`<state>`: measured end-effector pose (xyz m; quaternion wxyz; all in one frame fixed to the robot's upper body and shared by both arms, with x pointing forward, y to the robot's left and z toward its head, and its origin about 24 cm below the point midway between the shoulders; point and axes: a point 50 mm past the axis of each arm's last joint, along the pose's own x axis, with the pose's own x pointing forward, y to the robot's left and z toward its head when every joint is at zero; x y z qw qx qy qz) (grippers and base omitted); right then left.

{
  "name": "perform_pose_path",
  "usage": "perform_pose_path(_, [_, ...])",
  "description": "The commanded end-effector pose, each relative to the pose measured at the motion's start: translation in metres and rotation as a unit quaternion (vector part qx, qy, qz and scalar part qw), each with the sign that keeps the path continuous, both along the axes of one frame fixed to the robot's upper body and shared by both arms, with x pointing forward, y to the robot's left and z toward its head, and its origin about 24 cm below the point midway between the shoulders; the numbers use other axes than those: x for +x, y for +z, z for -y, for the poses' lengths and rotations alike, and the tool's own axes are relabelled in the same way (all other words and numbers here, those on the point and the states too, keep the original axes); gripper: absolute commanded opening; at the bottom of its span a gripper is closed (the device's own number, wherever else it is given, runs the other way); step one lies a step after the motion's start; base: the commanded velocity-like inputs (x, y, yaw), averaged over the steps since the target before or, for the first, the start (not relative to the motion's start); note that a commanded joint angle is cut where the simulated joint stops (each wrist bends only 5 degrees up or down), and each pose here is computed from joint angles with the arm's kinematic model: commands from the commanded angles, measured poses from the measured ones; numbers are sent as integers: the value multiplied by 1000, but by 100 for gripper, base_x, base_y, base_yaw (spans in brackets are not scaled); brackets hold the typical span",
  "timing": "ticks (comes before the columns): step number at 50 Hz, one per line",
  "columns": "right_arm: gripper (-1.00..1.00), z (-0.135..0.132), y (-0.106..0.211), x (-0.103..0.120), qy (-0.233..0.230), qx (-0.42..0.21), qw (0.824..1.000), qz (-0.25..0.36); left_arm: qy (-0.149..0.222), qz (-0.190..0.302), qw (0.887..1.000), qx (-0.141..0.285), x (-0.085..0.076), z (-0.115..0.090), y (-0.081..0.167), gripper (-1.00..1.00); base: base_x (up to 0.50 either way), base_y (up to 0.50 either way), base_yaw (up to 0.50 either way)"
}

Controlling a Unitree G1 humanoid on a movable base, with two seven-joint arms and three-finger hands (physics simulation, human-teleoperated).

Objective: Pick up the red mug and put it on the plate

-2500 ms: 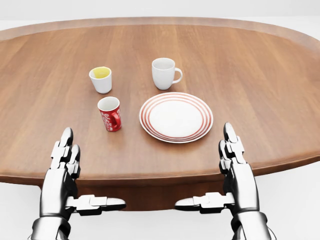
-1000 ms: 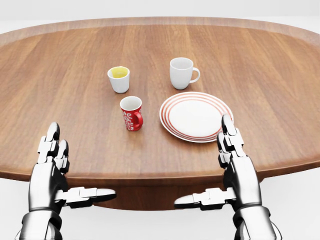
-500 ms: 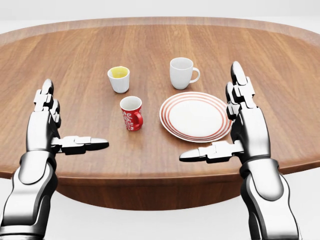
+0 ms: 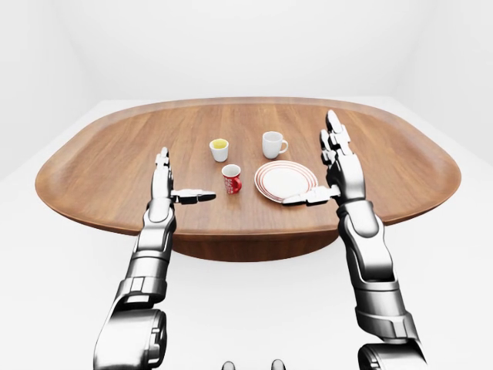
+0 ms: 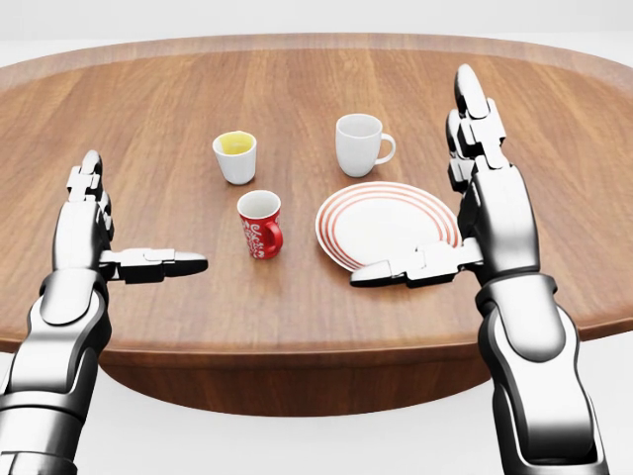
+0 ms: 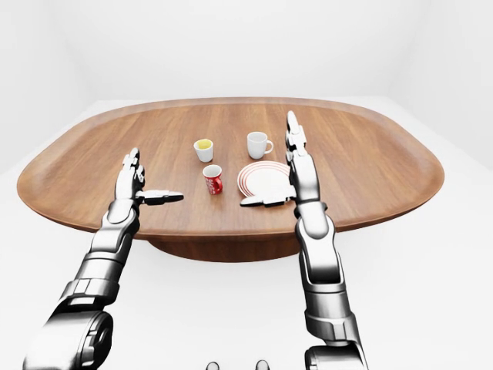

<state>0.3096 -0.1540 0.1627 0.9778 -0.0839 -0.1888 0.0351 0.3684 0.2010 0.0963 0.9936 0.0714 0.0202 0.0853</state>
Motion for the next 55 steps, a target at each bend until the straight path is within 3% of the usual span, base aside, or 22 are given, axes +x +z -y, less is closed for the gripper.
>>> perform_pose_path(1, [100, -3, 4, 1, 5, -9, 1000, 6, 2, -7, 1000, 1, 1, 0, 0, 100, 0, 0, 0])
perform_pose_path(19, [100, -5, -2, 2, 7, -19, 1000, -6, 2, -9, 1000, 1, 2, 0, -1, 100, 5, 0, 0])
perform_pose_path(55, [100, -10, -1, 0, 11, -26, 1000, -2, 4, 0, 1000, 0, 2, -2, 4, 100, 24, 0, 0])
